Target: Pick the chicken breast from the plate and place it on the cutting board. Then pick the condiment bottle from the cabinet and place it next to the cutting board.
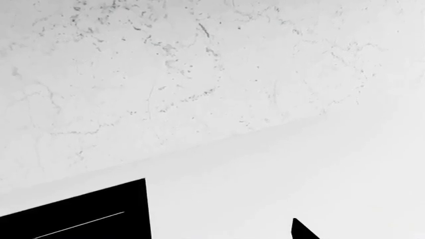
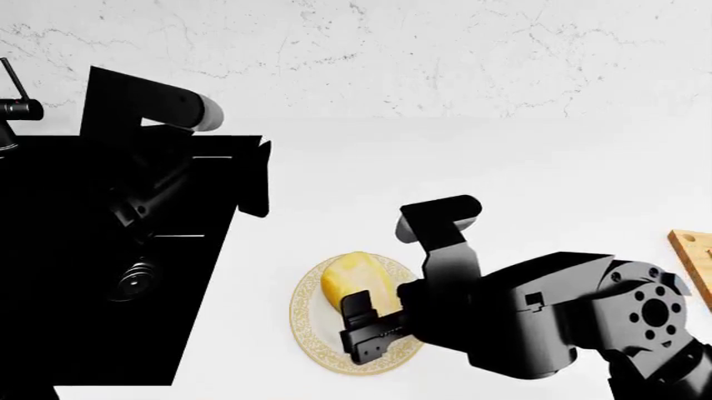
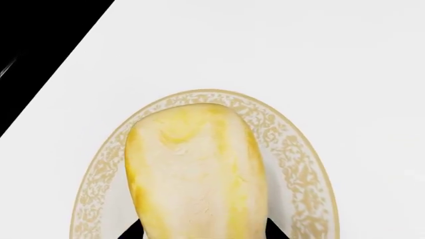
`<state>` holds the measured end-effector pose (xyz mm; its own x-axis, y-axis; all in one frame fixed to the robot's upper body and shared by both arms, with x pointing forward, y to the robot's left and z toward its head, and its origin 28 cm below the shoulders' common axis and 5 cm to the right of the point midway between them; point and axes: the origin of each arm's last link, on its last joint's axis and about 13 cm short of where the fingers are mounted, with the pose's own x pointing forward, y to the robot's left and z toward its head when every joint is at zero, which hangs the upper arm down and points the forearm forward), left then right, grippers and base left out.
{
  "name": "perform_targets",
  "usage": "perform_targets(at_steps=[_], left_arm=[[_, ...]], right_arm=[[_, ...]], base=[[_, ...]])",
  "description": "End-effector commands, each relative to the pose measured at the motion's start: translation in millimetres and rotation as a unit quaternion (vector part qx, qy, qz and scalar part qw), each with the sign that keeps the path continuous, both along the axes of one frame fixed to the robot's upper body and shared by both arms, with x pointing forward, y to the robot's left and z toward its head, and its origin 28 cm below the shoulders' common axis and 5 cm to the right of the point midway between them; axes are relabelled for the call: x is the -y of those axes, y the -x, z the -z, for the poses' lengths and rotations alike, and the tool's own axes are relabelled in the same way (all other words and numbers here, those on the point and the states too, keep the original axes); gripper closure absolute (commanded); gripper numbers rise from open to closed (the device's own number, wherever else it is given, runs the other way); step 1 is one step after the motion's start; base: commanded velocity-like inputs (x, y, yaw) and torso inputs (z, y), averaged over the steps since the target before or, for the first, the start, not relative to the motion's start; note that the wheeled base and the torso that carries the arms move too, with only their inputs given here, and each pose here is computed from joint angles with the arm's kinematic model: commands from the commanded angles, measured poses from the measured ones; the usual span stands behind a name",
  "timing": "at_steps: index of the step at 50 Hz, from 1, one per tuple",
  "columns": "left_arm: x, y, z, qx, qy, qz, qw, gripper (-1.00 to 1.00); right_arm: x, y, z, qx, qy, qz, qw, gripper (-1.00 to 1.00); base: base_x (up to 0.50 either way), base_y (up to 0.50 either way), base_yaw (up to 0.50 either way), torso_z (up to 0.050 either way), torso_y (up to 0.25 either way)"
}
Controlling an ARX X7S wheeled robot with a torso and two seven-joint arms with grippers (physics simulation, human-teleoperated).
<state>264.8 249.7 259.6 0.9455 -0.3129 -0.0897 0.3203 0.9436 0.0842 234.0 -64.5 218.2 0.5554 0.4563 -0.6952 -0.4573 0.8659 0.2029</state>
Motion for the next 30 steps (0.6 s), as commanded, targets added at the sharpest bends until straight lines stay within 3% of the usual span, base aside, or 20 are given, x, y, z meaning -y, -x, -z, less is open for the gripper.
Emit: perform_targets(at_steps=[1,14,30], left_arm=[[-0.4,-0.3,0.5,0.000,0.001,-0.001,1.000,-1.00],[-0.4,-0.6,-1.1,0.000,0.002,0.000,1.000,-1.00],[-1.1,1.3,-4.3,0.003,0.006,0.000,1.000,-1.00]], right_arm=[[-1.0,2.3,3.5,-0.011,0.002,-0.007,1.000,1.00],[-1.7,3.4,-0.9,-0.008,0.005,-0.011,1.000,1.00],[-0.8,1.9,-30.0,0.040,0.024,-0.017,0.999,1.00]], base=[[0.00,0.00,0.00,0.000,0.000],[0.00,0.00,0.00,0.000,0.000],[0.00,0.00,0.00,0.000,0.000]])
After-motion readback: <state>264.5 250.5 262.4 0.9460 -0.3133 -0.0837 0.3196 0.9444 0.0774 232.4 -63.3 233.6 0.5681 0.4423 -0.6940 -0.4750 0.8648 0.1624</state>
